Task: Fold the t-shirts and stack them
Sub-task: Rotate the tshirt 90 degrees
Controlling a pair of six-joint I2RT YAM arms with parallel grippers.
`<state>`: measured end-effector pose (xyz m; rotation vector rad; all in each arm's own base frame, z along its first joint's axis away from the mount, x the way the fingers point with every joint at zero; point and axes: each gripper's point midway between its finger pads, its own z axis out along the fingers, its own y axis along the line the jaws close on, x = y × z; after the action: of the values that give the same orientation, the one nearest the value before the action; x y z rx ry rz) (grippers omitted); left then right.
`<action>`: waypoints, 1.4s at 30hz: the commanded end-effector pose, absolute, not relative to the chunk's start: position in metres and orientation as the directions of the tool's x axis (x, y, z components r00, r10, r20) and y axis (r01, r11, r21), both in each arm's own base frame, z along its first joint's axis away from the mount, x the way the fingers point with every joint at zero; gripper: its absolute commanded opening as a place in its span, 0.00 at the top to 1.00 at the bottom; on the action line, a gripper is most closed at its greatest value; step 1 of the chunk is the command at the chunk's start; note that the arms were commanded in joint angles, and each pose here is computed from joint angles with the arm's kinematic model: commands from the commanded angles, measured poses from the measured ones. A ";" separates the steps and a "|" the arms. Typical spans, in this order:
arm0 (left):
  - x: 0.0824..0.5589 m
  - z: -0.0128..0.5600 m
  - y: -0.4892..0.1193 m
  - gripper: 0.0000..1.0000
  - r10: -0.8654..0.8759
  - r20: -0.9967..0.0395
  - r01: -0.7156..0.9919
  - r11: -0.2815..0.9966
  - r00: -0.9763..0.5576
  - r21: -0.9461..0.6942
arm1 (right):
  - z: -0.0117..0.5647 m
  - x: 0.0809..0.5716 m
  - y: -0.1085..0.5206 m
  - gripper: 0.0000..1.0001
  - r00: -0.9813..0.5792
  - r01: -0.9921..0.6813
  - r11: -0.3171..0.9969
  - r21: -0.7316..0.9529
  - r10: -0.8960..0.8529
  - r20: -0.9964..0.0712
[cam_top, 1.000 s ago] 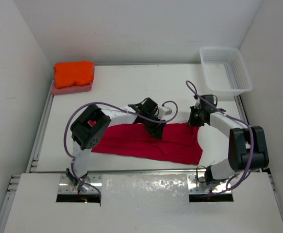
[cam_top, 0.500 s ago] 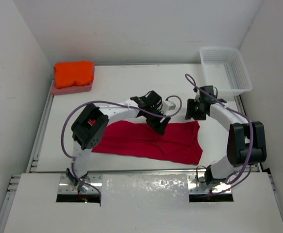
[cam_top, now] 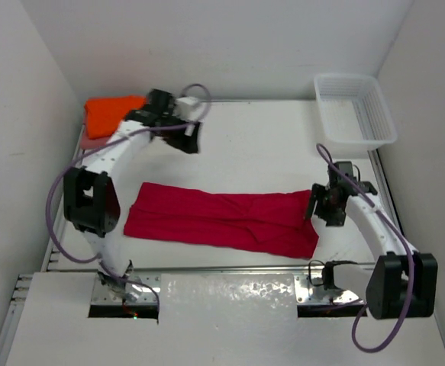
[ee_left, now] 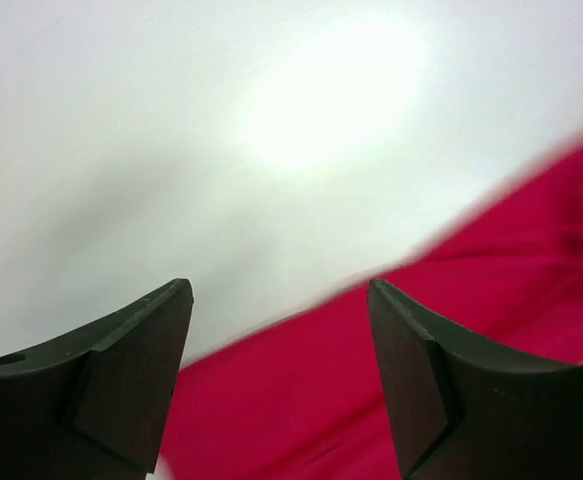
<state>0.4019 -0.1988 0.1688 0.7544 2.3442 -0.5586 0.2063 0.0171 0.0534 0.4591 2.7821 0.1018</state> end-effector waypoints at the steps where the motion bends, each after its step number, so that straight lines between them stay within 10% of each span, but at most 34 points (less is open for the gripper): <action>1: 0.405 0.118 -0.079 0.31 0.277 -0.504 0.411 0.895 -0.818 -0.174 | 0.046 0.178 0.027 0.34 -0.888 0.371 0.915 0.160 0.400 -0.228; 14: 0.387 0.023 -0.030 0.29 0.271 -0.400 0.346 0.930 -0.875 -0.127 | -0.011 0.110 0.044 0.35 -0.861 0.477 0.856 0.200 0.500 -0.090; 18: 0.374 0.004 -0.010 0.64 0.253 -0.339 0.305 0.946 -0.906 -0.111 | -0.015 0.123 0.041 0.38 -0.856 0.468 0.859 0.207 0.499 -0.137; 26: 0.337 0.010 -0.014 1.00 0.257 -0.316 0.321 0.931 -0.913 -0.171 | -0.022 0.164 0.042 0.94 -0.853 0.449 0.862 0.236 0.492 -0.176; 42: 0.295 0.016 0.018 1.00 0.235 -0.295 0.292 0.942 -0.926 -0.166 | 0.002 0.419 0.068 1.00 -0.894 0.216 0.952 0.216 0.282 -0.348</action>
<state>0.3007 0.0185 0.0045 0.3239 2.8568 -0.2925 0.3646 0.0523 -0.0102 0.4886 2.8033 0.2492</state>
